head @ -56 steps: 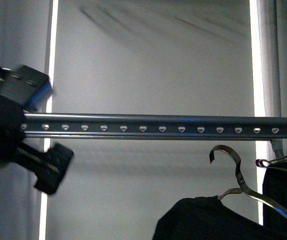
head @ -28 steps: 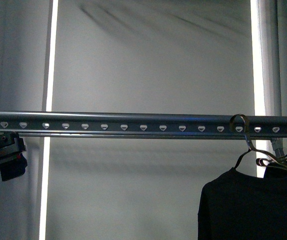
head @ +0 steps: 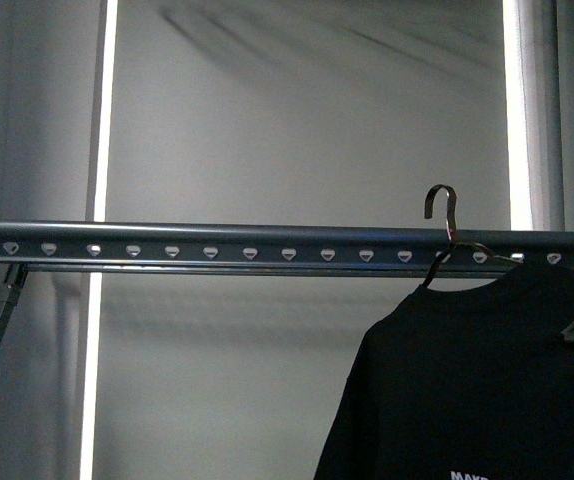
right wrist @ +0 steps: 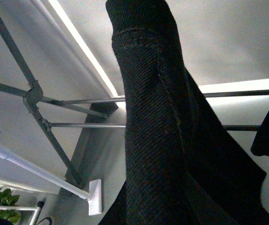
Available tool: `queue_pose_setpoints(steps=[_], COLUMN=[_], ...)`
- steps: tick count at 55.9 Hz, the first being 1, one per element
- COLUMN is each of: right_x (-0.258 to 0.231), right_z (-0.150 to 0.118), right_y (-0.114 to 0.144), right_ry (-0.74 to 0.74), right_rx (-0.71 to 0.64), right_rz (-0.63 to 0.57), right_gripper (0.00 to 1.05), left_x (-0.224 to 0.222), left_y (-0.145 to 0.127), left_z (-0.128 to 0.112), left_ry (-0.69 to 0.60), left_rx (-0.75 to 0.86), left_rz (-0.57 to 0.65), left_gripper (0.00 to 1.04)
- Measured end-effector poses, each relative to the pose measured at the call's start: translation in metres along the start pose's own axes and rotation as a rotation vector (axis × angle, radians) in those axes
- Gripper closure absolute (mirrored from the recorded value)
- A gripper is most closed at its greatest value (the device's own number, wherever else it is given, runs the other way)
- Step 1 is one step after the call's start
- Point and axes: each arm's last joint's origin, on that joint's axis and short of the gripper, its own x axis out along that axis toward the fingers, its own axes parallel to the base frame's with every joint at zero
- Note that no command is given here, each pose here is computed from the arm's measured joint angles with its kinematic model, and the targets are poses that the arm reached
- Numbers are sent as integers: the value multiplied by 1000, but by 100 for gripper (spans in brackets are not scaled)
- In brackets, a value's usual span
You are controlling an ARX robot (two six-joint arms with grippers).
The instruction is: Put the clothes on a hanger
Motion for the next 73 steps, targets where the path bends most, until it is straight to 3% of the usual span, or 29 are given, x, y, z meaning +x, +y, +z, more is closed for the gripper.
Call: queue_pose_setpoints(steps=[15,30,39,45,55,58,62,65,73], right_x=[15,26,35,34,14,-1,-20,-43,-111], right_z=[16,7,-19,-37,-53,-66,-79,-86,-114], right_y=[-9,-25,-21,-1,25,36,43,48,69], right_ry=[10,32,57,48,-39,-59,-117,-242,-547], right_rx=[81,120,109,63,-24,-61,-104,-174,-303], right_rz=[-62,-109,-77,-12,58,94,84,30,-71], right_gripper=[96,96,96,74,48,33,18,6,9], left_x=[-29,-49,-60,-66,-71,-74,-77,-80,-84], left_y=[0,0,0,0,0,0,0,0,0], left_z=[-19,-30,-35,-39,-42,-41,-40,-40,-40], left_ry=[-5,-3,-5,-2,-20,-24,-30,-28,-31], left_rx=[1,1,1,2,4,4,4,4,4], left_rz=[0,0,1,0,3,3,2,2,2], left_gripper=[101,101,101,101,101,101,101,101,101])
